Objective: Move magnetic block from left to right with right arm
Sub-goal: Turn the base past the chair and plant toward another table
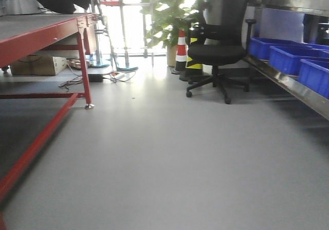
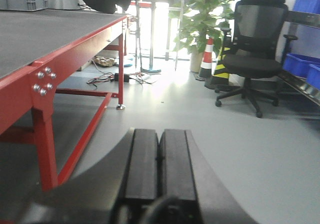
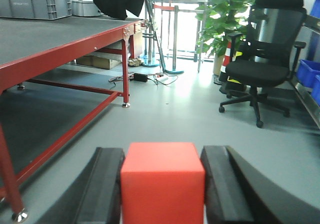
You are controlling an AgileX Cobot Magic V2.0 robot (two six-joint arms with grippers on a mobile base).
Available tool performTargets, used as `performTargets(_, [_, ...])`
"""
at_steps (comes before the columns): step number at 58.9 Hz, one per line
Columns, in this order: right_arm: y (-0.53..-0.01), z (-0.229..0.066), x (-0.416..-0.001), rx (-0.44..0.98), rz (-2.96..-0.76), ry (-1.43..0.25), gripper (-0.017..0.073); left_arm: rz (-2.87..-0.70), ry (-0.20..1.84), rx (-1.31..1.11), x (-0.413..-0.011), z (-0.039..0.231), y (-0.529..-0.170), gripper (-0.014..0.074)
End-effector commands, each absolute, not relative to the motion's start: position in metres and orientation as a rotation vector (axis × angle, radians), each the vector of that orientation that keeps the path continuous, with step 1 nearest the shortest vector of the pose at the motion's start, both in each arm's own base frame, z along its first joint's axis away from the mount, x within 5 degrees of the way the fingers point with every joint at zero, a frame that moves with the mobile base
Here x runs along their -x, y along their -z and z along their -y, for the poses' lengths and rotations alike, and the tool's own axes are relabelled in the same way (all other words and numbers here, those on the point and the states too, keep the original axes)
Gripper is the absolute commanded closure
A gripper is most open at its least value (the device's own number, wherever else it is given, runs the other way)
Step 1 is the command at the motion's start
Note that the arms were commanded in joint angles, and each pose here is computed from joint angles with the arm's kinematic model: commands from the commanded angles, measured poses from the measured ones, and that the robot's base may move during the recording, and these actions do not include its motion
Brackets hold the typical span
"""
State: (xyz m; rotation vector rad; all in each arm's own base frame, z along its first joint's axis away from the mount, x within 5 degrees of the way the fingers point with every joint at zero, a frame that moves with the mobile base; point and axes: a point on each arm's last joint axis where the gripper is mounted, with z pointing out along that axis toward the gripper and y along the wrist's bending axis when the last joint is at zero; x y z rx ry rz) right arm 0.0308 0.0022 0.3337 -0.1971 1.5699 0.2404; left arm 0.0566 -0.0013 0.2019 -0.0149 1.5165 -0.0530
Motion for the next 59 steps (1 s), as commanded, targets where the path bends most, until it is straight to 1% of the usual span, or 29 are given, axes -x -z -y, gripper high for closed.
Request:
performTargets(1, [-0.3493,-0.0029,-0.0304,0.203,-1.469,-0.234,0.0367,-1.426,0.057,0.018,-0.0555,0.0012,-0.2077,0.0710])
performTargets(59, [-0.3493,-0.0029,-0.0304,0.203,-1.469,-0.234,0.0367,-1.421,0.059,0.017,-0.0551,0.0013,-0.2080,0.0709])
